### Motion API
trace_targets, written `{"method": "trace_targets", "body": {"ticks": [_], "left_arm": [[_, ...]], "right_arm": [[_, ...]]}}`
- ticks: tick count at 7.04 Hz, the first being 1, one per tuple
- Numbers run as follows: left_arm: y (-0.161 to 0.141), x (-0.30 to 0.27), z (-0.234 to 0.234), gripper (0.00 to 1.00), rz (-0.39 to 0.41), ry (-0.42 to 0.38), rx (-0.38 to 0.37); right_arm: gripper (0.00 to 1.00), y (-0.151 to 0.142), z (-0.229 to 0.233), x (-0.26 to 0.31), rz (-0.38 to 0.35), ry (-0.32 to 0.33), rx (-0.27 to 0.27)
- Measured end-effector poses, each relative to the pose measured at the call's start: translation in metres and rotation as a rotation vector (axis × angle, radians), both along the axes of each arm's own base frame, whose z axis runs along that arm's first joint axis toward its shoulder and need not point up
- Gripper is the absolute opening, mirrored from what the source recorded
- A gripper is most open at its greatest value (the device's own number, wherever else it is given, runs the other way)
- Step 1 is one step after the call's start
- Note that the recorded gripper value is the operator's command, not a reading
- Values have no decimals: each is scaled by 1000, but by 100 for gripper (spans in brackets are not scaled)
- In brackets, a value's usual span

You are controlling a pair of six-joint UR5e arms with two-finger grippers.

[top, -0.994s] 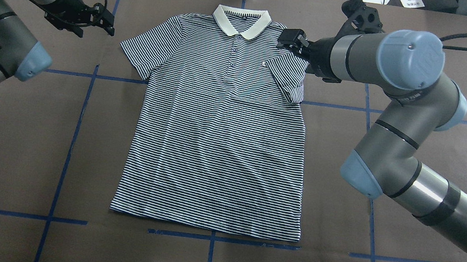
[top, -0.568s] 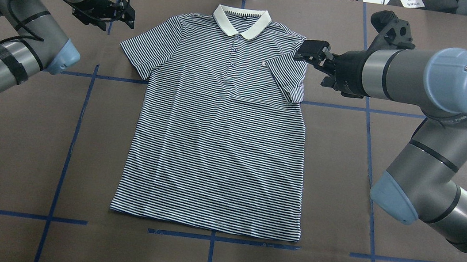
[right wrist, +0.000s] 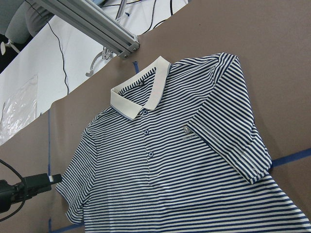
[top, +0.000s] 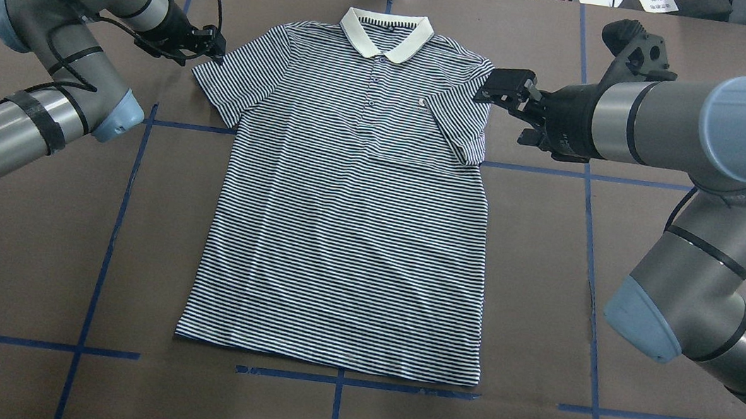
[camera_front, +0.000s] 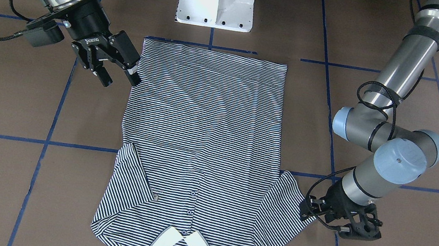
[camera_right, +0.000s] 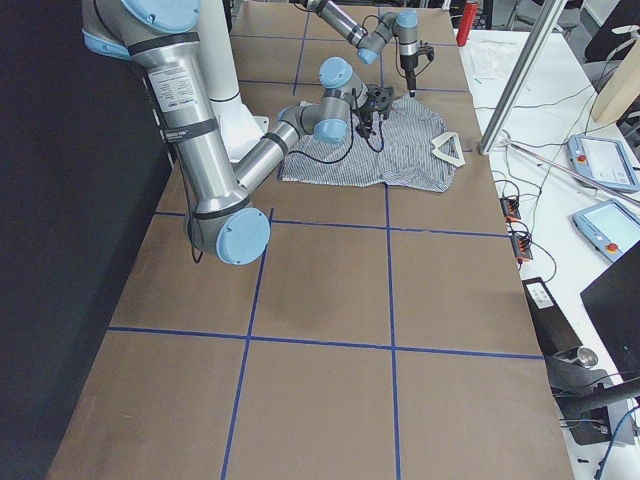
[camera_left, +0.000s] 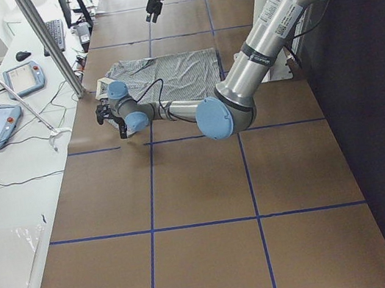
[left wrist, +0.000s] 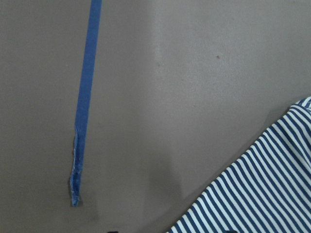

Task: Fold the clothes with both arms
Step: 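Bring the left gripper toward the far shoulder while the right gripper draws back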

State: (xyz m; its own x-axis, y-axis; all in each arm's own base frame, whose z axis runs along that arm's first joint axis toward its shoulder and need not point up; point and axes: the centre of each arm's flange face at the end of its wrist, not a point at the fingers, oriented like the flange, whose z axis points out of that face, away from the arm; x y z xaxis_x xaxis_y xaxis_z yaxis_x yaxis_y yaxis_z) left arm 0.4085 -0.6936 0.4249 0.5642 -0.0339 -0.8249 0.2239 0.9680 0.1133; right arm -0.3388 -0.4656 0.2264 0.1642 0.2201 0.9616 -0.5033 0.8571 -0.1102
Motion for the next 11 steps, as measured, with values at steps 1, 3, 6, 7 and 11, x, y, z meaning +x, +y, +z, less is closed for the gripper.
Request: {"method": "trace_targets", "body": {"ticks": [1,3,6,7,11], "left_arm": [[1,2,1,37,3,0,1],[4,3,5,27,8,-4,1],[6,-1,11,43,7,-9,3],[6,-4,15,43,-1,-17,4],[6,-4,17,0,-15,-25,5]], "right_arm": [[100,0,-1,0,0,-4,-3],[100,0,-5,-2,10,-28,-36],[100,-1,-9,-3,15,-45,-52],[100,-1,-11,-4,17,-50,-55],[100,-1,-15,-4,21,-61,-61]]}}
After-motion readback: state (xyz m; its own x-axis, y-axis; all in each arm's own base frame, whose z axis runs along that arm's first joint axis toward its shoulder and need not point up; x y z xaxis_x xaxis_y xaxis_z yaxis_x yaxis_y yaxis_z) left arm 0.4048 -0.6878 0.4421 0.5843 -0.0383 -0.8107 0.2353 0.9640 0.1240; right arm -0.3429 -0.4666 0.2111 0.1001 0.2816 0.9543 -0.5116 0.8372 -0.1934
